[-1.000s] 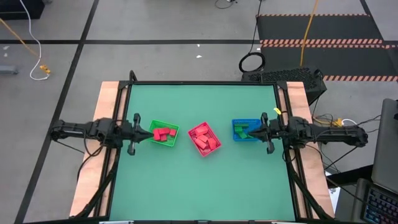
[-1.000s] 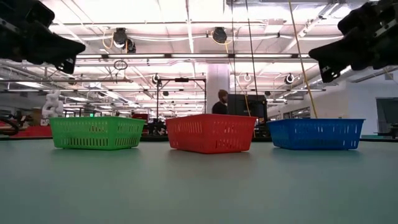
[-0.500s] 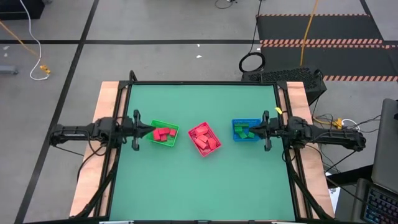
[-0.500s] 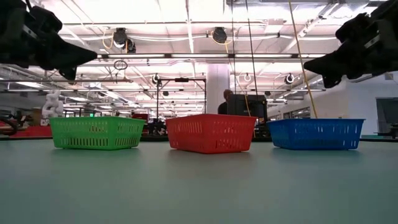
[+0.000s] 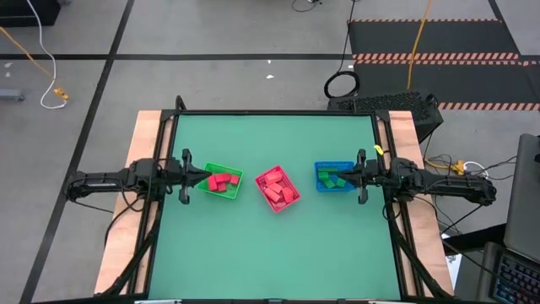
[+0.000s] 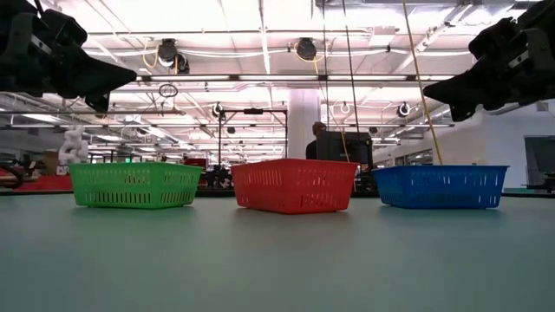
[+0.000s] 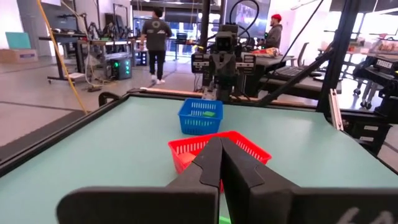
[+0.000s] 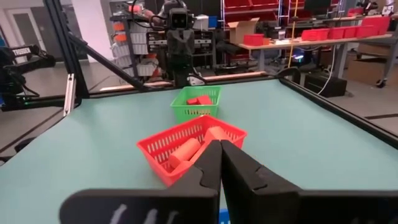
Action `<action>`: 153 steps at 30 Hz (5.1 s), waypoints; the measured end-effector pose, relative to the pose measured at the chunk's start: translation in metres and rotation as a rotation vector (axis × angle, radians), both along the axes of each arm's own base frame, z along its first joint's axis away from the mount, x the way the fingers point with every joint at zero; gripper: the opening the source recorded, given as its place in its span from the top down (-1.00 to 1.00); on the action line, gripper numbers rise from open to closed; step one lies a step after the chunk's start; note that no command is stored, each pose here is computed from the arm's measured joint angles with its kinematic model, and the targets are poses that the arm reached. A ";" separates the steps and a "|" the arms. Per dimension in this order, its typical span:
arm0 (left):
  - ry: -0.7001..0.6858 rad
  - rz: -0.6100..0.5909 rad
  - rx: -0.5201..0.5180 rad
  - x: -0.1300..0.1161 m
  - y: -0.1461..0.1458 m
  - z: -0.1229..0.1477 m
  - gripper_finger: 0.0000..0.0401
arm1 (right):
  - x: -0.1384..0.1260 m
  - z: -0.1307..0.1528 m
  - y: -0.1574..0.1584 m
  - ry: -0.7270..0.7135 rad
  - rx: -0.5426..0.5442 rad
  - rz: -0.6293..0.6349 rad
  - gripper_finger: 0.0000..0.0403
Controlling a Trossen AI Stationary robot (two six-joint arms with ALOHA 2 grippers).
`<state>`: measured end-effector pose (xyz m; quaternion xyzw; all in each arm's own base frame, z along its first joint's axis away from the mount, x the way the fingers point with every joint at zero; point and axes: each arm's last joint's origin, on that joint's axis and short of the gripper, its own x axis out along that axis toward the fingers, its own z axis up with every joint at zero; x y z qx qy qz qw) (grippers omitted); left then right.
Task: Sort & place blocks by color
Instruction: Return to Home Position
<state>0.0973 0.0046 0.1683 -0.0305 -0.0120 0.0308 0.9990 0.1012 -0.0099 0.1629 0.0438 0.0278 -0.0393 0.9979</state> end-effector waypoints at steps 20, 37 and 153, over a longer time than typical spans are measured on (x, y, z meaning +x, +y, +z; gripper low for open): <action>-0.002 0.007 0.071 0.000 0.000 0.001 0.97 | 0.000 0.001 0.000 -0.010 0.060 -0.004 1.00; -0.002 0.006 0.085 0.000 0.000 0.001 0.97 | 0.000 0.001 0.000 -0.012 0.060 -0.004 1.00; -0.003 0.005 0.084 0.000 0.000 0.001 0.97 | 0.000 0.001 0.000 -0.014 0.060 -0.004 1.00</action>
